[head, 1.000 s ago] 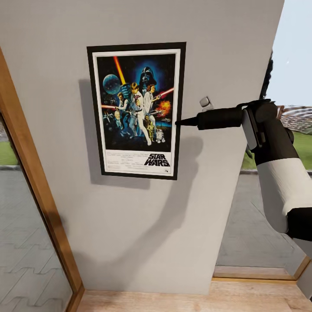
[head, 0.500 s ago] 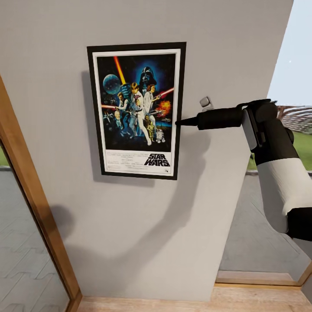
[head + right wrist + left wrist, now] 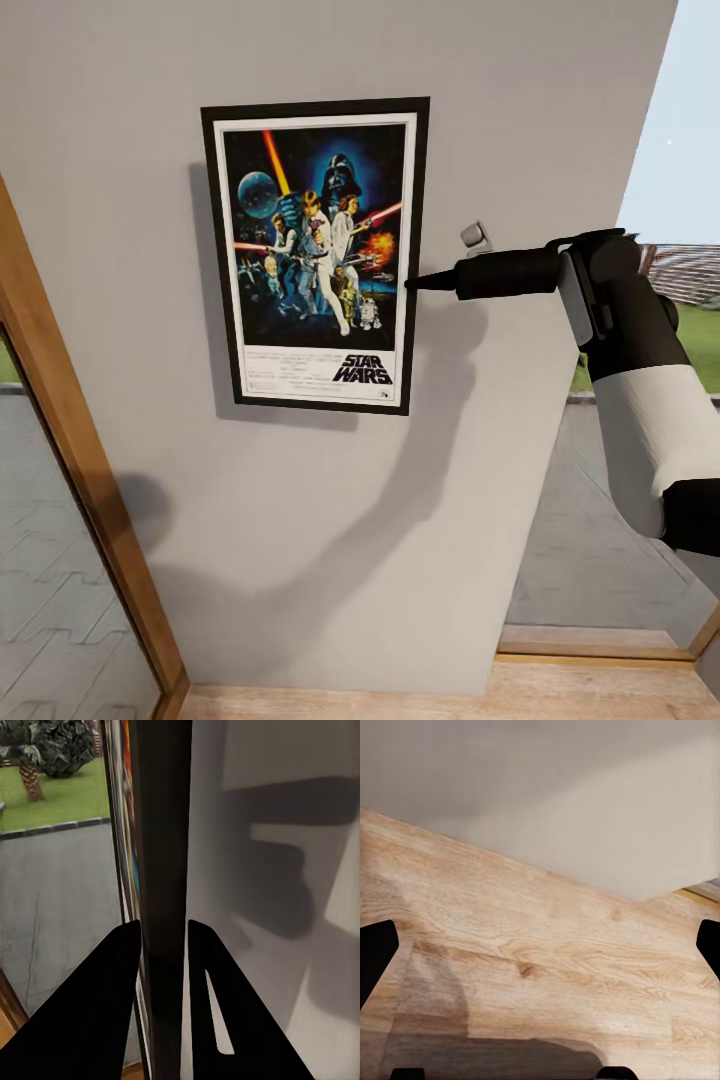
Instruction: Pick up the poster from the kitchen countertop and hang it on one of the wall nails in the kitchen.
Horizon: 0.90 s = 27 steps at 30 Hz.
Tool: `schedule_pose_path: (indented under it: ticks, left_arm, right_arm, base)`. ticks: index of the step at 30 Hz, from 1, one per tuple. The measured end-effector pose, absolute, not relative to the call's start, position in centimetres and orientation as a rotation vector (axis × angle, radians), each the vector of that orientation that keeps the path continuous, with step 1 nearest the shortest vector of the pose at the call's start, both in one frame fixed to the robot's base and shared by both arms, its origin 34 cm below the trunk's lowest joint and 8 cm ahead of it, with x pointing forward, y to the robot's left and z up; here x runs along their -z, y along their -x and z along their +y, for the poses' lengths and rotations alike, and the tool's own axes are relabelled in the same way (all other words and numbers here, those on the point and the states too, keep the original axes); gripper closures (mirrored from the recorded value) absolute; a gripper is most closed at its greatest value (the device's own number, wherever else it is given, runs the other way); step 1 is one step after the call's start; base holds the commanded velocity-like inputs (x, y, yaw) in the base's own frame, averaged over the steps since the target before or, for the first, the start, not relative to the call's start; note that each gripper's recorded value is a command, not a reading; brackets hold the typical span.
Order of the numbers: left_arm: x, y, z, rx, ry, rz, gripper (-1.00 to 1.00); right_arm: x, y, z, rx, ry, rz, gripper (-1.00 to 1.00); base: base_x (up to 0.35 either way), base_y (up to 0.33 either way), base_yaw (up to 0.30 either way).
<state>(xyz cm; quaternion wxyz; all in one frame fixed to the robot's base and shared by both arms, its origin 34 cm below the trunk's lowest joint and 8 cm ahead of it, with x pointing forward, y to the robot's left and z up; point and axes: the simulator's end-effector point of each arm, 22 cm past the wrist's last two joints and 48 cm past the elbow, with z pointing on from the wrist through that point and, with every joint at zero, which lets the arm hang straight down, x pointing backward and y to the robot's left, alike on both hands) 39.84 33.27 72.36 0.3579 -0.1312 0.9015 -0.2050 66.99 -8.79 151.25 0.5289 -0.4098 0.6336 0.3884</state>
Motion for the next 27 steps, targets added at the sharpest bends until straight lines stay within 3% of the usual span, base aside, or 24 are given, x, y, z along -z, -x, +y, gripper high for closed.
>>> schedule_pose_path:
  ticks: [6, 17, 27]
  left_arm:
    - [-72.37, -39.83, 33.29, 0.529, 0.338, 2.326, -1.0]
    - [-72.38, -39.83, 33.31, 0.528, 0.338, 2.326, -1.0]
    - [-72.37, -39.84, 33.3, 0.528, 0.339, 2.326, -1.0]
  right_arm:
    - [-151.26, -66.98, -8.83, -0.927, 0.978, 1.514, 1.0]
    - [-151.3, -66.95, -8.79, -0.928, 0.978, 1.512, 1.0]
    - [-151.28, -67.01, -8.8, -0.927, 0.977, 1.513, 1.0]
  base:
    - [0.027, 0.0, 0.0]
    - [0.216, 0.0, 0.0]
    - [0.03, 0.0, 0.0]
